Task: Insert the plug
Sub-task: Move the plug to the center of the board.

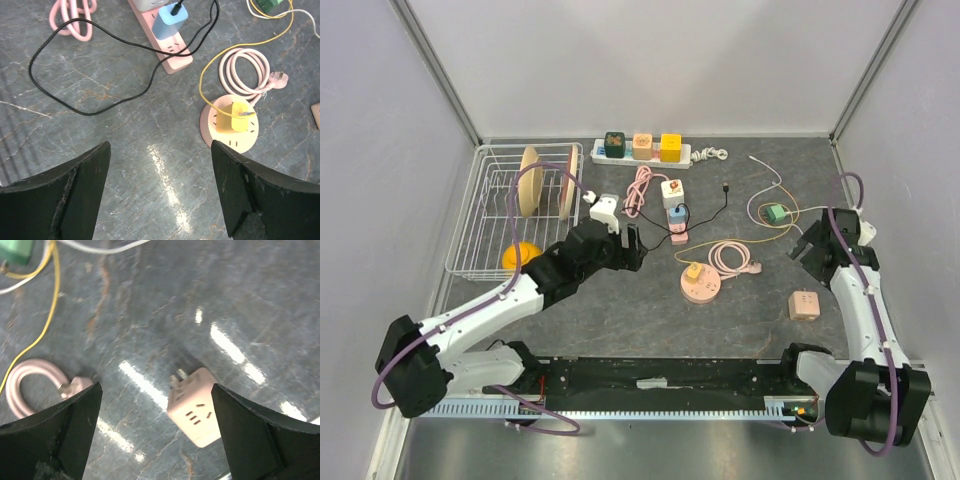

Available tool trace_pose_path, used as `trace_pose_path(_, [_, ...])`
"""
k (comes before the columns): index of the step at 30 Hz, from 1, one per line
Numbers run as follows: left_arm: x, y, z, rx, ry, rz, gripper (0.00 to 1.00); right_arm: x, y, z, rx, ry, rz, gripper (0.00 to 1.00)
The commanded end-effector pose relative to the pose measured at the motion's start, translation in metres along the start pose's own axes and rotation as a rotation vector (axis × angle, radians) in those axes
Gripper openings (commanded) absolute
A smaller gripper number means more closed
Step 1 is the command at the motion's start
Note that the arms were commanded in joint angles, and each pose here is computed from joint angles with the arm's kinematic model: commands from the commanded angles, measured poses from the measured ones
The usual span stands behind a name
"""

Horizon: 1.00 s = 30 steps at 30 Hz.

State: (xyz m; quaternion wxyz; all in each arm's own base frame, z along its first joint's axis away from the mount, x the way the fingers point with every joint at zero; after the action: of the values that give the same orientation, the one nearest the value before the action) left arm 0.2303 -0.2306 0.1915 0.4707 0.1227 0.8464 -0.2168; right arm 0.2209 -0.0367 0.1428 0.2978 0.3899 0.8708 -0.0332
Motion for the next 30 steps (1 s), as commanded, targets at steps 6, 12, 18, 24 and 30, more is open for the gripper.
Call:
trace_pose_path(6, [-0.051, 0.006, -0.036, 0.034, -0.085, 0.117, 0.88, 0.004, -0.051, 0.017, 0.294, 0.012, 0.209, 0.98])
trace_pose_path(12, [-0.056, 0.026, -0.048, -0.064, -0.177, 0.175, 0.88, 0.027, -0.057, 0.027, 0.298, 0.090, 0.233, 0.98])
trace_pose_path(18, [-0.062, 0.028, -0.056, -0.065, -0.230, 0.188, 0.88, 0.047, -0.008, 0.037, -0.023, 0.191, 0.239, 0.98])
trace_pose_path(24, [-0.060, 0.030, -0.054, -0.074, -0.235, 0.186, 0.88, 0.033, 0.047, 0.033, -0.114, 0.132, -0.008, 0.98])
trace_pose_path(30, [-0.059, 0.030, -0.054, -0.070, -0.235, 0.186, 0.87, 0.028, 0.078, 0.028, -0.155, 0.122, -0.184, 0.98])
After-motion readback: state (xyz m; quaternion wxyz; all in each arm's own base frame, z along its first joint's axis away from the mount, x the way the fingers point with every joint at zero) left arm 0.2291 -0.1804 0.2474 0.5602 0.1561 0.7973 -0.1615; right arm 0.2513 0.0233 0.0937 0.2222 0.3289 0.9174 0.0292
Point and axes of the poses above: each gripper's point midway between its finger pads, its own z axis out along the fingers, its own y axis along the line the jaws close on, x = y × z, the point moved 4 cm from there along -z, back along the fingers, and after that the axes turned 3 degrees about z, right-handed, at the moved point
